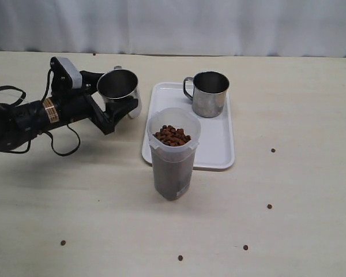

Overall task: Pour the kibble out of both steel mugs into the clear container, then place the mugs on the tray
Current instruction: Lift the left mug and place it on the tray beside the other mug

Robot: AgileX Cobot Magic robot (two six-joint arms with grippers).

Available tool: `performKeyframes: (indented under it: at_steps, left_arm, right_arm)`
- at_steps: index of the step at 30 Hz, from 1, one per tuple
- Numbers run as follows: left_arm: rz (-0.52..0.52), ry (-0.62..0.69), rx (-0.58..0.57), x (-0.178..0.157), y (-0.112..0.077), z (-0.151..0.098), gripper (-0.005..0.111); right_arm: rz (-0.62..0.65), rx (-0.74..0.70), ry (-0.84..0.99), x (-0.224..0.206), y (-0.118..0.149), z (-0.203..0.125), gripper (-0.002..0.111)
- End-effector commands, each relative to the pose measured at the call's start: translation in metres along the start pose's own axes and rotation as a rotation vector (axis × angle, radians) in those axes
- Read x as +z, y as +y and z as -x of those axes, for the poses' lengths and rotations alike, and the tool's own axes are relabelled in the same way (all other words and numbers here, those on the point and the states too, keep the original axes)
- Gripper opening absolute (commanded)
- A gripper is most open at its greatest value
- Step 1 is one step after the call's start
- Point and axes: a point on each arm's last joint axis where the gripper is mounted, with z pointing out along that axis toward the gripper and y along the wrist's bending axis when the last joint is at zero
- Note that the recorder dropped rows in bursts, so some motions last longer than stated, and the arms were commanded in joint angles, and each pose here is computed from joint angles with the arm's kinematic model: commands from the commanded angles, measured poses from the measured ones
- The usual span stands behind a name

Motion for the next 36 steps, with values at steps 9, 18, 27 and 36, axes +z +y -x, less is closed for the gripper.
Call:
performKeyframes:
  at_steps: [9, 18, 27, 36]
  left_arm:
    - [-0.17, -0.036, 0.024, 0.032, 0.003, 0.034, 0.0]
    - [-0.207, 0.021, 0.078, 0.055, -0.008, 0.034, 0.0]
    - [-0.239, -0.002, 0.049, 0.066, -0.006, 0.012, 0.0]
    - [-0.268, 0.009, 0.073, 0.085, -0.013, 0.005, 0.0]
  right_arm:
    - [-0.008, -0.015, 0.001, 0.0, -0.001, -0.001, 0.005]
    - [-0.008, -0.015, 0.001, 0.0, -0.001, -0.001, 0.005]
    - [-0.008, -0.015, 0.001, 0.0, -0.001, -0.001, 0.005]
    - [-0.008, -0.015, 0.001, 0.0, -0.001, -0.001, 0.005]
